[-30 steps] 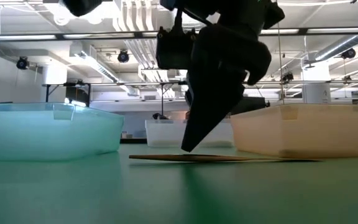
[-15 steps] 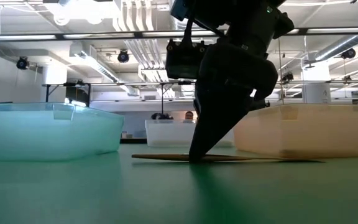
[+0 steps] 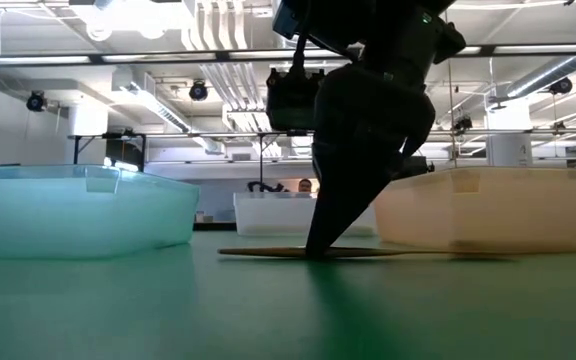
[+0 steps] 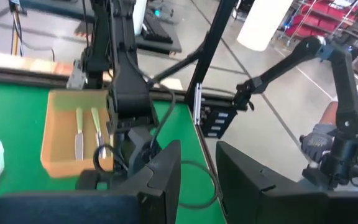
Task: Sort silverware by color (type)
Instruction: Put the gold knife into the blue bin
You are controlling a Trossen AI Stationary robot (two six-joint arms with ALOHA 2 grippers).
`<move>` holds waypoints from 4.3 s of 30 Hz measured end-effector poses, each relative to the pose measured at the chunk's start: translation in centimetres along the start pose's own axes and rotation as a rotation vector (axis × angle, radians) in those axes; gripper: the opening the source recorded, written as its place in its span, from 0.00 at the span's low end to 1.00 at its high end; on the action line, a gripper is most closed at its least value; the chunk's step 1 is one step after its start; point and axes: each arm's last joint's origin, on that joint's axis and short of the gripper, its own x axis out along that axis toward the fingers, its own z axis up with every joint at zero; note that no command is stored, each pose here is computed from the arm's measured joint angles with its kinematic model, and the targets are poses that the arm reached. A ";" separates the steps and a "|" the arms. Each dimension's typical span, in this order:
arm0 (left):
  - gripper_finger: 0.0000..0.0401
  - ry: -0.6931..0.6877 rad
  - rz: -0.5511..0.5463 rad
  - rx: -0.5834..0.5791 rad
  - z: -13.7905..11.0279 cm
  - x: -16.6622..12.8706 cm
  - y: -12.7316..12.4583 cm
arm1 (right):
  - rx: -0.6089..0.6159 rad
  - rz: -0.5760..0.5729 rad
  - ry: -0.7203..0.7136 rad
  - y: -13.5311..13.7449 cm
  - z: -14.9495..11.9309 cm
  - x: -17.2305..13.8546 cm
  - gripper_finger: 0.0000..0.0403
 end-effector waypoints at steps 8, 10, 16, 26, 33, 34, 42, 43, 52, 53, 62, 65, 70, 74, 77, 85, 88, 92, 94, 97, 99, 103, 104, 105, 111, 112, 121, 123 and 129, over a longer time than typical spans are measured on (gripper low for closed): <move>0.21 0.130 0.033 -0.091 -1.3 0.0 0.1 | -0.025 0.065 -0.076 0.6 1.6 -3.5 0.03; 0.21 0.180 0.044 -0.132 -1.9 -0.1 0.0 | -0.024 0.071 -0.118 0.7 2.1 -5.0 0.02; 0.21 0.358 0.090 -0.213 -4.1 -0.5 -0.6 | -0.028 0.045 -0.263 0.6 3.2 -9.5 0.02; 0.21 0.156 0.376 -0.031 -10.6 3.8 -0.4 | -0.019 -0.041 -0.632 -0.8 5.1 -17.6 0.03; 0.21 -0.177 0.504 0.008 -14.0 6.4 1.5 | -0.017 -0.071 -0.887 -2.6 7.2 -20.3 0.03; 0.21 -0.212 0.495 -0.002 -14.3 6.5 1.7 | -0.018 -0.078 -0.915 -2.9 7.4 -20.6 0.03; 0.21 -0.383 0.490 -0.081 -15.8 6.8 3.6 | -0.018 -0.138 -1.020 -5.2 8.6 -21.1 0.03; 0.21 -0.383 0.501 -0.081 -15.8 6.8 3.9 | -0.020 -0.141 -1.033 -5.4 8.7 -21.2 0.03; 0.21 -0.446 0.644 -0.076 -13.0 7.6 5.5 | -0.059 -0.175 -1.053 -5.8 9.2 -20.5 0.03; 0.21 -0.446 0.668 -0.051 -12.5 7.8 5.5 | -0.068 -0.181 -1.052 -5.8 9.2 -20.4 0.03; 0.21 -0.354 0.767 -0.090 -10.1 8.7 6.9 | -0.070 -0.235 -1.048 -7.8 9.3 -21.0 0.03; 0.23 -0.320 0.755 -0.136 -9.6 9.0 7.3 | -0.079 -0.222 -1.048 -8.3 9.4 -21.2 0.03; 0.30 -0.277 0.754 -0.127 -9.1 10.1 7.5 | -0.077 -0.213 -1.042 -8.8 9.4 -21.2 0.03; 0.38 -0.269 0.757 -0.124 -9.0 10.6 7.5 | -0.078 -0.211 -1.040 -8.7 9.4 -21.2 0.03; 0.44 -0.263 0.761 -0.122 -9.1 10.7 7.6 | -0.074 -0.208 -1.041 -8.7 9.4 -21.2 0.03; 0.53 -0.275 0.789 -0.128 -8.9 10.6 8.1 | -0.065 -0.202 -1.040 -8.7 9.4 -21.1 0.03; 0.54 -0.285 0.793 -0.132 -8.6 10.6 8.2 | -0.065 -0.203 -1.039 -8.7 9.4 -21.1 0.03; 0.54 -0.296 0.801 -0.119 -8.2 10.5 8.4 | -0.067 -0.203 -1.039 -8.7 9.4 -21.1 0.03; 0.54 -0.298 0.812 -0.121 -8.1 10.4 8.7 | -0.067 -0.203 -1.040 -8.7 9.4 -21.1 0.03; 0.54 -0.303 0.829 -0.126 -8.0 10.3 9.3 | -0.068 -0.207 -1.040 -8.7 9.4 -21.1 0.03; 0.54 -0.306 0.836 -0.129 -7.9 10.3 9.6 | -0.067 -0.207 -1.039 -8.7 9.4 -21.1 0.03; 0.54 -0.311 0.829 -0.135 -7.7 10.2 9.9 | -0.076 -0.198 -1.038 -8.7 9.4 -21.1 0.03; 0.53 -0.310 0.824 -0.136 -7.7 10.2 9.9 | -0.079 -0.199 -1.038 -8.7 9.4 -21.1 0.03; 0.52 -0.310 0.823 -0.136 -7.7 10.2 10.0 | -0.079 -0.198 -1.038 -8.7 9.4 -21.1 0.03; 0.32 -0.298 0.826 -0.097 -7.7 10.2 9.9 | -0.091 -0.203 -1.038 -8.7 9.4 -21.1 0.03; 0.27 -0.296 0.827 -0.091 -7.7 10.2 9.9 | -0.091 -0.204 -1.038 -8.7 9.4 -21.1 0.03; 0.00 -0.279 0.848 -0.043 -7.6 10.2 10.1 | -0.095 -0.189 -1.038 -8.6 9.4 -21.1 0.03; 0.00 -0.278 0.844 -0.043 -7.6 10.0 10.0 | -0.073 -0.181 -1.029 -8.7 9.3 -21.2 0.03; 0.00 -0.166 0.786 -0.118 -8.2 7.9 9.6 | -0.032 -0.211 -0.923 -9.6 7.5 -23.5 0.03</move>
